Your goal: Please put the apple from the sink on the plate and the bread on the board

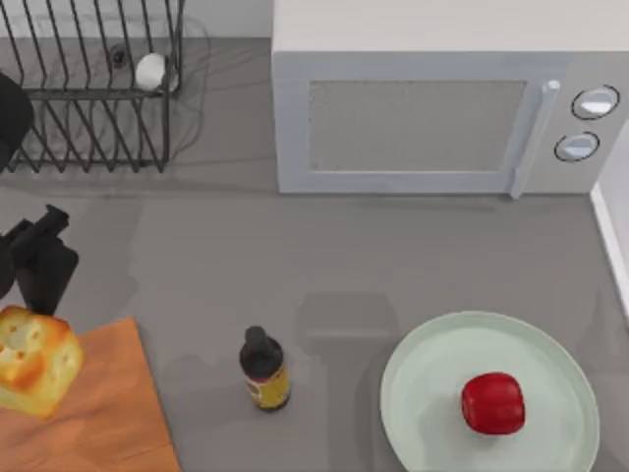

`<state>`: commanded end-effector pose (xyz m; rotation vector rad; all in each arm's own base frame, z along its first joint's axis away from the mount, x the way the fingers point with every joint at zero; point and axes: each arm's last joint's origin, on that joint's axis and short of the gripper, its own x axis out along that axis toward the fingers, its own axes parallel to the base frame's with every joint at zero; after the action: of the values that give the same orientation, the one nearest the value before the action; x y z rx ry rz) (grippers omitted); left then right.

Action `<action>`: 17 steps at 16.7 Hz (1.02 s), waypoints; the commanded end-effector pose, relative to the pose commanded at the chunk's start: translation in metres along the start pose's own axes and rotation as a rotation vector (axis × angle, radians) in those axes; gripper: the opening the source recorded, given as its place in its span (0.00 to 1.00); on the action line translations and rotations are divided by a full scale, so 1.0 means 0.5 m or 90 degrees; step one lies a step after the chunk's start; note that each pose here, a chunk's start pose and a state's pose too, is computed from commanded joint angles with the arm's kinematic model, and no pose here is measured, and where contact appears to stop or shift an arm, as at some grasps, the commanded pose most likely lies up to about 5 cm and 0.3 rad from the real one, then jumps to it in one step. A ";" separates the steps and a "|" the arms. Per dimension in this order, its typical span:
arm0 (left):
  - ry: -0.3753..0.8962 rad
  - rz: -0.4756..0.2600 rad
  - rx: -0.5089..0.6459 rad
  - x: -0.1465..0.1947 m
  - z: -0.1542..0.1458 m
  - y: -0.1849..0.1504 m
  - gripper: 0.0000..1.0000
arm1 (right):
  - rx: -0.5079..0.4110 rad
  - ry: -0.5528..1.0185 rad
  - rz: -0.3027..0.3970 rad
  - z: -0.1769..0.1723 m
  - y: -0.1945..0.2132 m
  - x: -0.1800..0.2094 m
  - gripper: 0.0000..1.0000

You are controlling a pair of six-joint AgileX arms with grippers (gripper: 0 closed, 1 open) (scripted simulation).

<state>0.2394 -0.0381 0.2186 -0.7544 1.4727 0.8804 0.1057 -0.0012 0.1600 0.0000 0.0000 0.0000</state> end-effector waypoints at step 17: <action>-0.006 -0.011 -0.205 0.046 -0.022 0.052 0.00 | 0.000 0.000 0.000 0.000 0.000 0.000 1.00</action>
<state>0.2094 -0.0337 0.1985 -0.9968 1.3287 1.1213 0.1057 -0.0012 0.1600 0.0000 0.0000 0.0000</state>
